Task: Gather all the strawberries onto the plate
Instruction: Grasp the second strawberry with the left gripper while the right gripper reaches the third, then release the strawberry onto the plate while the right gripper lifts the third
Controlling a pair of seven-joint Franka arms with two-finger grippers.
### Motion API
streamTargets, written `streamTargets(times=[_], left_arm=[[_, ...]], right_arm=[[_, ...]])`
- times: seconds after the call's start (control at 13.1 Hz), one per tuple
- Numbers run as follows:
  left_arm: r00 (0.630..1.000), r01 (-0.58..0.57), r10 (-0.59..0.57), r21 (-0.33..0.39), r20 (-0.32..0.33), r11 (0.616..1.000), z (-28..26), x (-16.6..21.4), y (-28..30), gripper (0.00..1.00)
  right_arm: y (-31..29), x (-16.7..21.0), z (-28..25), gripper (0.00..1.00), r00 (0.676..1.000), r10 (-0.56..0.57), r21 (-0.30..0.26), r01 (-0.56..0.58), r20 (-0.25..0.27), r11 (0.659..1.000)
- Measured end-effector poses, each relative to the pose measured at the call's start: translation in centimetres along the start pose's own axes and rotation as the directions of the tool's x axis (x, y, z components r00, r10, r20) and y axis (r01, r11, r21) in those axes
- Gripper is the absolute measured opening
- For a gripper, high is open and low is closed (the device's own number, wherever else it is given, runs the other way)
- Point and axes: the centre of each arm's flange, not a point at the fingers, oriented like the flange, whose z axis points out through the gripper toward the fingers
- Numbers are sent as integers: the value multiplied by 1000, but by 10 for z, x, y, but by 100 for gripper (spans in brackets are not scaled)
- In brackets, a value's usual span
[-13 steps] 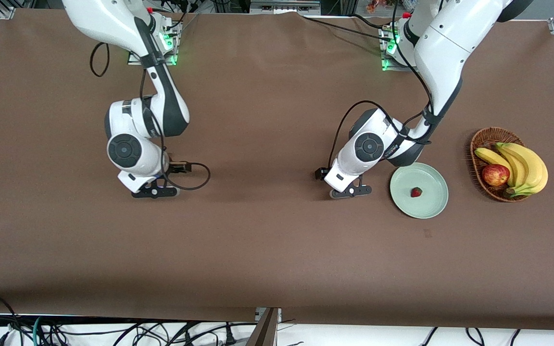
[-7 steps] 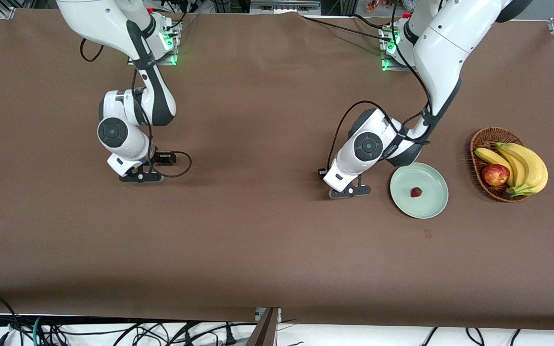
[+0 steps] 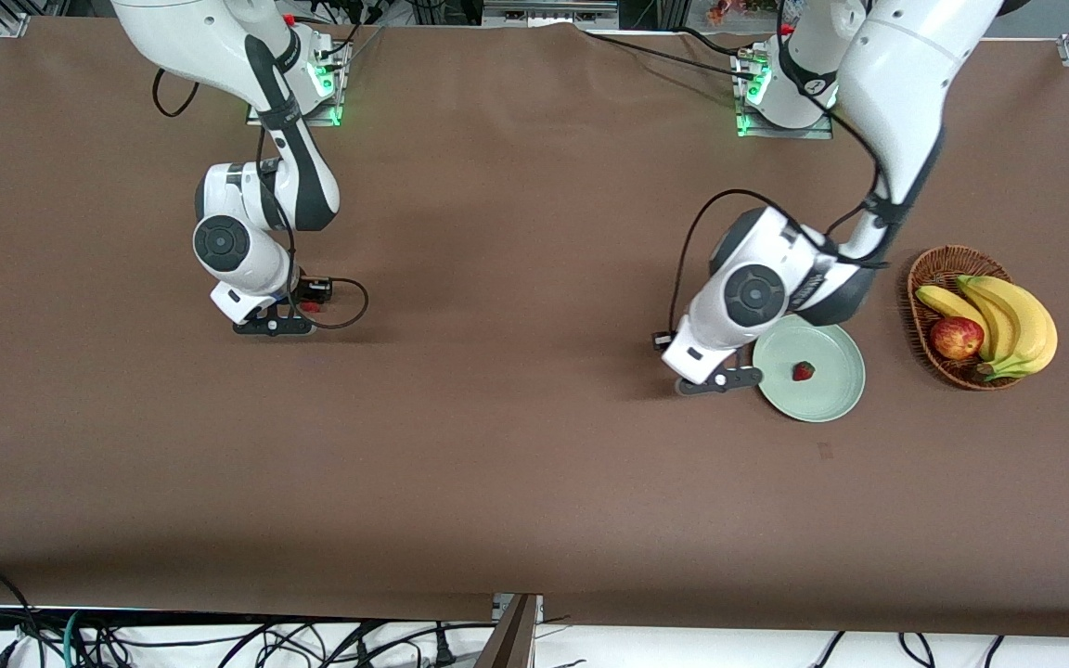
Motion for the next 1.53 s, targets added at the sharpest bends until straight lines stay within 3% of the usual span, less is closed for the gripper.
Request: streamTargets(times=[0.08, 0.38, 0.54, 0.84, 1.07, 1.38, 1.53], left_arm=[[999, -43, 43, 35, 9, 998, -14, 10, -23, 33], [984, -176, 172, 117, 44, 977, -10, 45, -116, 33], [973, -226, 218, 102, 80, 969, 20, 53, -143, 33], [965, -258, 254, 61, 67, 964, 63, 49, -144, 33], [965, -258, 255, 59, 61, 964, 62, 50, -143, 58], [968, -249, 246, 61, 45, 967, 53, 53, -148, 99], [973, -231, 231, 70, 0, 970, 25, 58, -156, 100]], right_arm=[[0, 0, 0, 29, 1000, 0, 1, 0, -1, 1000], [-5, 5, -9, 29, 1000, -6, 8, 6, -25, 1000], [-17, 13, -23, 29, 999, -6, 19, 7, -53, 1000], [-111, 39, -89, 29, 995, 83, 79, -80, -46, 994], [-209, 60, -117, 29, 981, 188, 195, -175, -48, 965], [-329, 67, -107, 29, 949, 314, 277, -293, -33, 915], [-386, 55, -99, 29, 919, 391, 342, -351, -55, 872]])
